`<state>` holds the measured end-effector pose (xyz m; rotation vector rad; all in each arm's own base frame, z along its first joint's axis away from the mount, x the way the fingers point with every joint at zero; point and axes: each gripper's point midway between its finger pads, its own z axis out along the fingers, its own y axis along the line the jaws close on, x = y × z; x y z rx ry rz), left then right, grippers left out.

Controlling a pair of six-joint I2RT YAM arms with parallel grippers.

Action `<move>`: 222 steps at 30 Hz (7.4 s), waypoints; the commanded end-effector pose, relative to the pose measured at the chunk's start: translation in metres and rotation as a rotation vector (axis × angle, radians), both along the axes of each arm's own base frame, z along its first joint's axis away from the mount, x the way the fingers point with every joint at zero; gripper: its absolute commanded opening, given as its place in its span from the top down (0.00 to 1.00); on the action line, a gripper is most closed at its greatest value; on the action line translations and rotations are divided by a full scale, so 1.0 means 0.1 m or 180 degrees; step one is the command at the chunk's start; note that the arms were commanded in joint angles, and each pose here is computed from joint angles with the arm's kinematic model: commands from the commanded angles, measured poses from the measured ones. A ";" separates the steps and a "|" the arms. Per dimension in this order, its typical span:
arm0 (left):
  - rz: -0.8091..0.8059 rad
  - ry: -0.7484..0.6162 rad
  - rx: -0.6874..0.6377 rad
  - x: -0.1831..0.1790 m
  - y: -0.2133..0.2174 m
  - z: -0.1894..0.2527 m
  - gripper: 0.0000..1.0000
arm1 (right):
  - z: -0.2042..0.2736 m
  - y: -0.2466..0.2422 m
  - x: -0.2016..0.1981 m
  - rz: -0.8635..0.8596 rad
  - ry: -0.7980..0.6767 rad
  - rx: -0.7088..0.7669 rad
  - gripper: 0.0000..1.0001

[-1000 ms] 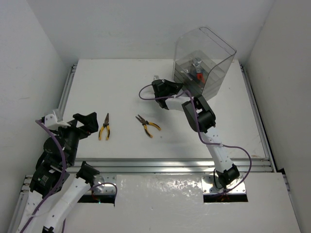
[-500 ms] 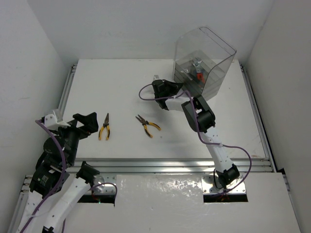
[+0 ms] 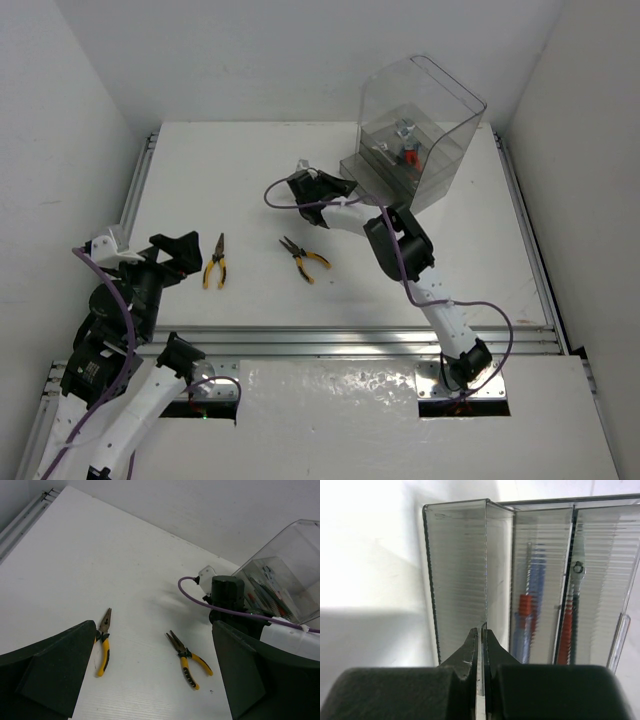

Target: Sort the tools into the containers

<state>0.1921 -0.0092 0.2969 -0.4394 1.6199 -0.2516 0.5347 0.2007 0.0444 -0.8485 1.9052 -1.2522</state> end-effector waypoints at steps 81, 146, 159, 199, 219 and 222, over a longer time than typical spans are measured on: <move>0.0127 -0.0165 -0.0070 -0.04 0.09 0.11 0.00 | 1.63 0.84 -0.69 0.1357 0.0363 0.2176 1.00; -0.0067 0.4215 0.0085 1.38 0.09 -3.11 0.53 | 1.44 0.67 -2.66 0.1627 0.2006 0.4700 0.01; -0.0380 0.4241 -0.0079 1.32 -0.13 -3.24 1.00 | 1.45 0.79 -2.87 0.1910 0.2201 0.4996 0.01; -0.1652 0.2130 -0.1282 1.23 -1.52 -1.70 1.00 | 0.36 2.45 -2.54 0.2155 0.2634 0.5876 0.64; -0.0128 0.1288 0.0363 0.99 -0.22 -0.54 0.00 | 0.89 0.30 -1.42 0.0872 0.1289 0.3262 1.00; -0.0031 0.1396 0.0442 0.87 -0.14 -0.89 0.00 | 0.87 -0.12 -1.02 0.0710 0.1158 0.2581 1.00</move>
